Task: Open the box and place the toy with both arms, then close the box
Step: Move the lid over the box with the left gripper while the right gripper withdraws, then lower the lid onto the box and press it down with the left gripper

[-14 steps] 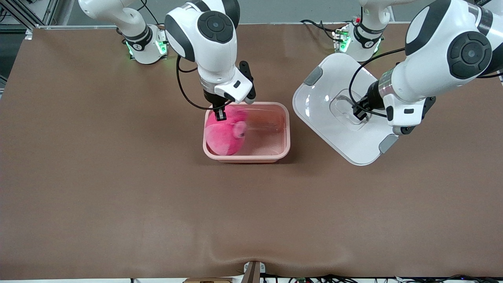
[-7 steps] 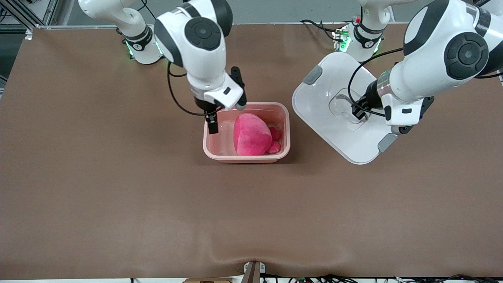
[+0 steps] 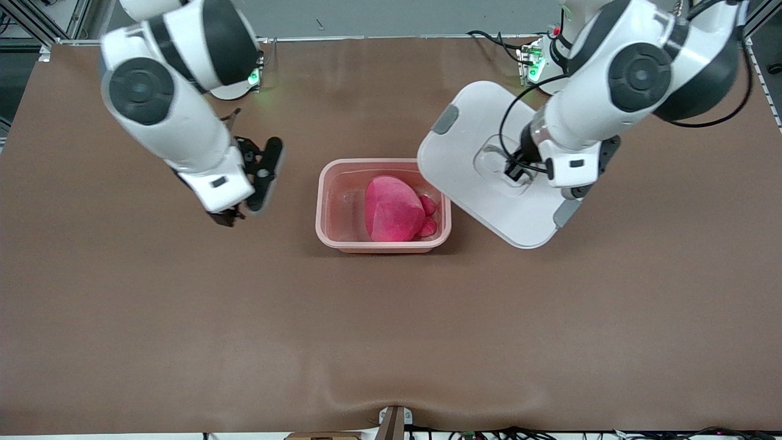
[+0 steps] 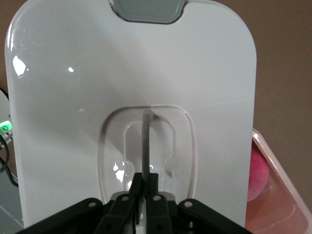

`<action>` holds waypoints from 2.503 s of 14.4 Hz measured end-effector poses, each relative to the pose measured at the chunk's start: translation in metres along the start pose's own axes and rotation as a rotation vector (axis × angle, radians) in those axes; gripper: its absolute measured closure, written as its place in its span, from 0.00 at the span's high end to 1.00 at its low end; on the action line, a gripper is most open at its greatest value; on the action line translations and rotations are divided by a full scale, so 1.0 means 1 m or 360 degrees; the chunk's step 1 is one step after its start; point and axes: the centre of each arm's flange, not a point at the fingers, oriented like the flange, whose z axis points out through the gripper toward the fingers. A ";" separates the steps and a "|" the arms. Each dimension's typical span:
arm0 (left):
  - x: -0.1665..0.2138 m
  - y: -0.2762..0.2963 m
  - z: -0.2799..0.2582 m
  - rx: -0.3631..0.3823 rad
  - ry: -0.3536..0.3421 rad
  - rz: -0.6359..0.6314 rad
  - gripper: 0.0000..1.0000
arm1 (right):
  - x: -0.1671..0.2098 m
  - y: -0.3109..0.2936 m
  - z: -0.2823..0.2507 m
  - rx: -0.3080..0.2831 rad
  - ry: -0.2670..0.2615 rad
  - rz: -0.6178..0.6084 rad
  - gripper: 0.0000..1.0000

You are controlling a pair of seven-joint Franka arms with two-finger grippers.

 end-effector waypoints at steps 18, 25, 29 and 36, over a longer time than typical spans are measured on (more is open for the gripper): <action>-0.179 0.073 0.120 -0.0511 0.0216 -0.0852 0.07 | -0.272 0.082 -0.062 -0.0061 0.0167 0.1613 1.00; -0.206 0.077 0.163 -0.0591 0.0343 -0.0923 0.07 | -0.286 0.082 -0.049 -0.0029 0.0151 0.1951 1.00; -0.218 0.083 0.166 -0.0660 0.0345 -0.0922 0.07 | -0.289 0.083 -0.049 -0.0028 0.0151 0.1974 1.00; -0.234 0.082 0.184 -0.0661 0.0371 -0.0859 0.07 | -0.288 0.077 -0.059 -0.0039 0.0167 0.1969 1.00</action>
